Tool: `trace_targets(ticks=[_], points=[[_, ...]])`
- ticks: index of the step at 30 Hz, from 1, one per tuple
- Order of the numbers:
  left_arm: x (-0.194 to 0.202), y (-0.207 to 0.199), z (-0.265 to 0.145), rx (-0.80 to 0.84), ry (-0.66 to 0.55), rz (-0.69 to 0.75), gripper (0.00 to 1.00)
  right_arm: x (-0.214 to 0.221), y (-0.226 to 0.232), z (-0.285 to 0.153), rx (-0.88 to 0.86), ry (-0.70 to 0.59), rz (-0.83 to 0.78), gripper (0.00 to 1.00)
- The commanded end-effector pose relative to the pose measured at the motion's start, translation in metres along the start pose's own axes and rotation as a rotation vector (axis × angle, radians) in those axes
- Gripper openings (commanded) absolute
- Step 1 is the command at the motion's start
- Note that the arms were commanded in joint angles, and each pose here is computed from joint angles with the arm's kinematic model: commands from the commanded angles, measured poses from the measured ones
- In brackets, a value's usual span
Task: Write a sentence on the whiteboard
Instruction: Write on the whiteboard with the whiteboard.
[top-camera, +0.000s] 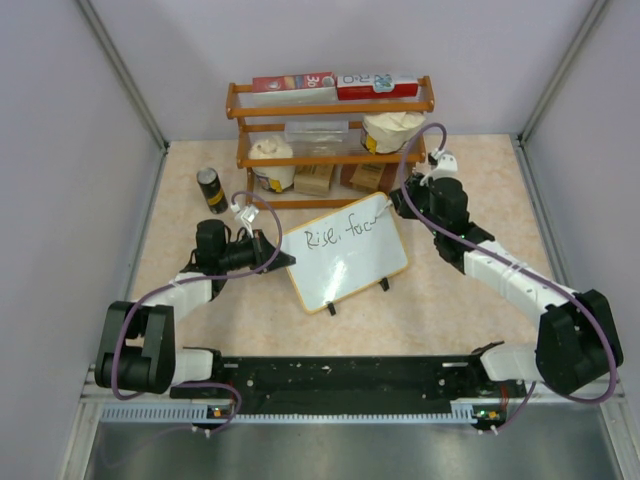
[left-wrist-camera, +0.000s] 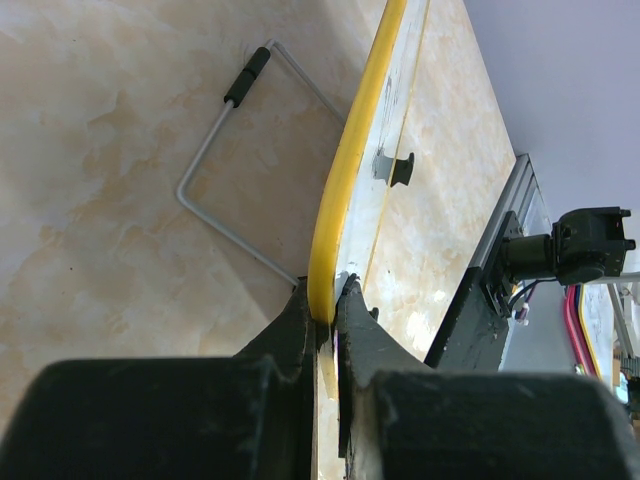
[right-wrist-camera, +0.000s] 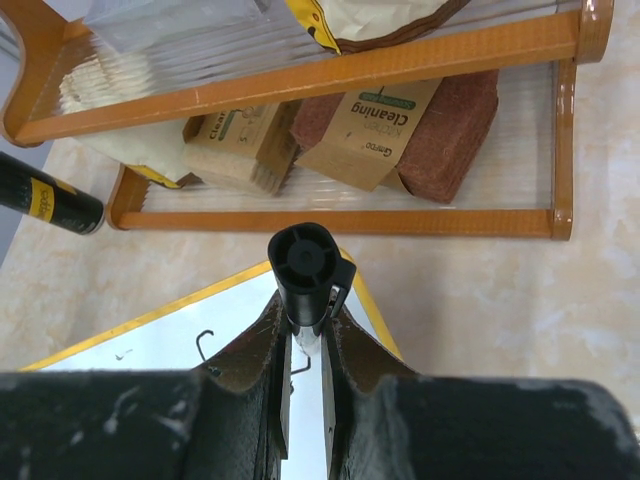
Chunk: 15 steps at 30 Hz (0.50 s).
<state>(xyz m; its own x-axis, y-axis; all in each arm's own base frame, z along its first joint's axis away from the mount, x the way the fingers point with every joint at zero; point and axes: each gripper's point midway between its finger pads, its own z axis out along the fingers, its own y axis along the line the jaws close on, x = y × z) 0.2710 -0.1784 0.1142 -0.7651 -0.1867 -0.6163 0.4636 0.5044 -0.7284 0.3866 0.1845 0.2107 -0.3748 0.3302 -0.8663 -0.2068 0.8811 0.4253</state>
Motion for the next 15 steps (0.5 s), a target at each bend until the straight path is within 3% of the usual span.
trace_targets(ticks=[1,15], points=[[0.006,0.045,-0.003,-0.203,-0.026,0.078,0.0,-0.036,0.008,0.003,-0.008,-0.09,0.007,0.0],[0.005,0.045,-0.003,-0.203,-0.026,0.078,0.0,-0.009,0.01,0.007,-0.052,-0.011,0.022,0.0]])
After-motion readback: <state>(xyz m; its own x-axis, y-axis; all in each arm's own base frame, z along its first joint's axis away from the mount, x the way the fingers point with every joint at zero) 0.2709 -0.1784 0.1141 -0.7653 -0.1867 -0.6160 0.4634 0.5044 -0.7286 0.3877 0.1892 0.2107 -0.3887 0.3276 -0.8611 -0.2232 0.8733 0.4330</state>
